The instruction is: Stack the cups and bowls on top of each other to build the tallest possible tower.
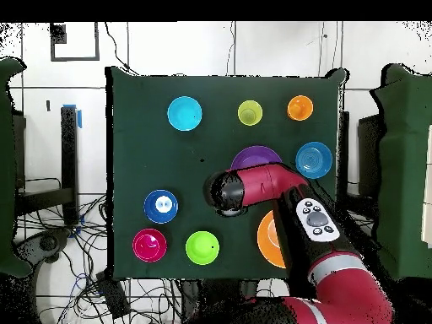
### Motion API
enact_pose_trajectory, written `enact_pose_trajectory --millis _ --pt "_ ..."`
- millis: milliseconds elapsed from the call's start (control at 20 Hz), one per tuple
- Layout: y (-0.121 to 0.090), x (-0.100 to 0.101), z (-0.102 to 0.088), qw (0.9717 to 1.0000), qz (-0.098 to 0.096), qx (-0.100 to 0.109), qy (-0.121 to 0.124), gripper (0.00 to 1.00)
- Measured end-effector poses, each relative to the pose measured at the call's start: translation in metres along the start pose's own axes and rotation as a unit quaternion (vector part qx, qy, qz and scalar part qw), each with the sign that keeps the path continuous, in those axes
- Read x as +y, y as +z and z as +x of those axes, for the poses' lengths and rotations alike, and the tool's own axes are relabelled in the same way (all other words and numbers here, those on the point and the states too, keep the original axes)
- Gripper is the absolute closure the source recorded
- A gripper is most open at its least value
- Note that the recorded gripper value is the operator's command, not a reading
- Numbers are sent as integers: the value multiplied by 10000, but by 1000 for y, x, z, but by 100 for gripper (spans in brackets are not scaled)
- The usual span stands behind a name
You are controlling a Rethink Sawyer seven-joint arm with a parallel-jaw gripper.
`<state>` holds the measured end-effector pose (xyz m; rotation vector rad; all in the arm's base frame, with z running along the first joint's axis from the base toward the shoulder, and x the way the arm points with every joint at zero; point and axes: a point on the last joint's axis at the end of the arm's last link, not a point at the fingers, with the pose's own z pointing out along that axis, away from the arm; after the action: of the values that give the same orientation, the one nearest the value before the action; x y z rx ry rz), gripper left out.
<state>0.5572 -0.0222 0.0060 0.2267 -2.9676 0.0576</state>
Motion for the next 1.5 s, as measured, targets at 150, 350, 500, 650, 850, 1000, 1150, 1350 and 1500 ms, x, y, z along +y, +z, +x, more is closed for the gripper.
enact_pose_trajectory --millis 150,350,500,650,850,1000,1150,1350,1500 --pt "-1 0 0 10000 4 65 -4 0" --pt "-3 1 -2 9999 2 148 -16 0" --pt "-4 2 -6 9999 -3 148 -19 0" --pt "-2 1 -14 9999 -19 98 -7 0" --pt "1 1 -25 10000 -45 32 10 0" --pt "5 2 -33 10000 -83 -14 19 0" --pt "8 4 -38 9999 -112 -41 19 0" --pt "10 8 -49 9998 -165 -108 12 0" --pt "12 9 -55 9997 -195 -145 13 0"
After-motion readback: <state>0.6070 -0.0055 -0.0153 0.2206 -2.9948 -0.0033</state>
